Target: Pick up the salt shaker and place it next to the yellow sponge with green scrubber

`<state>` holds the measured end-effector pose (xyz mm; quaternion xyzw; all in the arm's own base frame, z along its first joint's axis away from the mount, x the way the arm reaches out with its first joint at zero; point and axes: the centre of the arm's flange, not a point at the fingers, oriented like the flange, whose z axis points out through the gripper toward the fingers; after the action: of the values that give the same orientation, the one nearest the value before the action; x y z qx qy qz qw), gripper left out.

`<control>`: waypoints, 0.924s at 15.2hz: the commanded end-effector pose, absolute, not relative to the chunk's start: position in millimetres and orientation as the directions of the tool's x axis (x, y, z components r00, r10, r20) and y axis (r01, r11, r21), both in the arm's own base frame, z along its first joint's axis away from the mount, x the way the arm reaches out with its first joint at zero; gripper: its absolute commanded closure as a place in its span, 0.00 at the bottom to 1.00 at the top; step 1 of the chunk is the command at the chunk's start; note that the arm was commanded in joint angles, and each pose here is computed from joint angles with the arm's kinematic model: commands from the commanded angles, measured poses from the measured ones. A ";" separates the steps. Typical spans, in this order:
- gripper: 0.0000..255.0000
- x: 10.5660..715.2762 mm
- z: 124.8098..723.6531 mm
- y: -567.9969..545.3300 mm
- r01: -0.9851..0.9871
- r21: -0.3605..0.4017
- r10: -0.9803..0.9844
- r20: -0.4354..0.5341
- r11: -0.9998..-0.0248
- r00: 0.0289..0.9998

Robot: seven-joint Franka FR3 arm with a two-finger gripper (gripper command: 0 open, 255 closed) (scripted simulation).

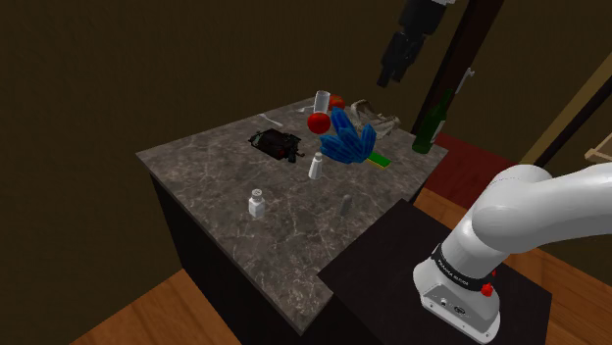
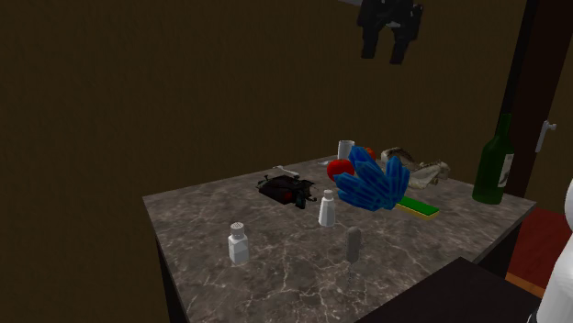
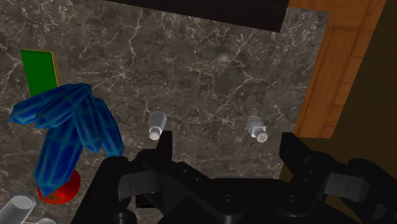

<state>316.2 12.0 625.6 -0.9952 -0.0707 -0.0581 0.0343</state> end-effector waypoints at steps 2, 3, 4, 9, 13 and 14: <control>0.00 323.1 616.5 19.4 0.143 -0.059 0.136 0.116 -0.988 0.984; 0.00 329.9 607.3 26.7 0.142 -0.057 0.134 0.113 -0.988 0.985; 0.00 336.8 598.1 34.0 0.140 -0.056 0.133 0.109 -0.989 0.985; 0.00 370.5 551.4 70.2 0.132 -0.048 0.127 0.089 -0.990 0.988; 0.00 397.0 513.4 98.6 0.126 -0.042 0.123 0.073 -0.991 0.990; 0.00 403.6 503.8 105.6 0.124 -0.040 0.121 0.069 -0.991 0.990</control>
<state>396.5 96.6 515.5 -0.9972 -0.0625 -0.0346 0.0229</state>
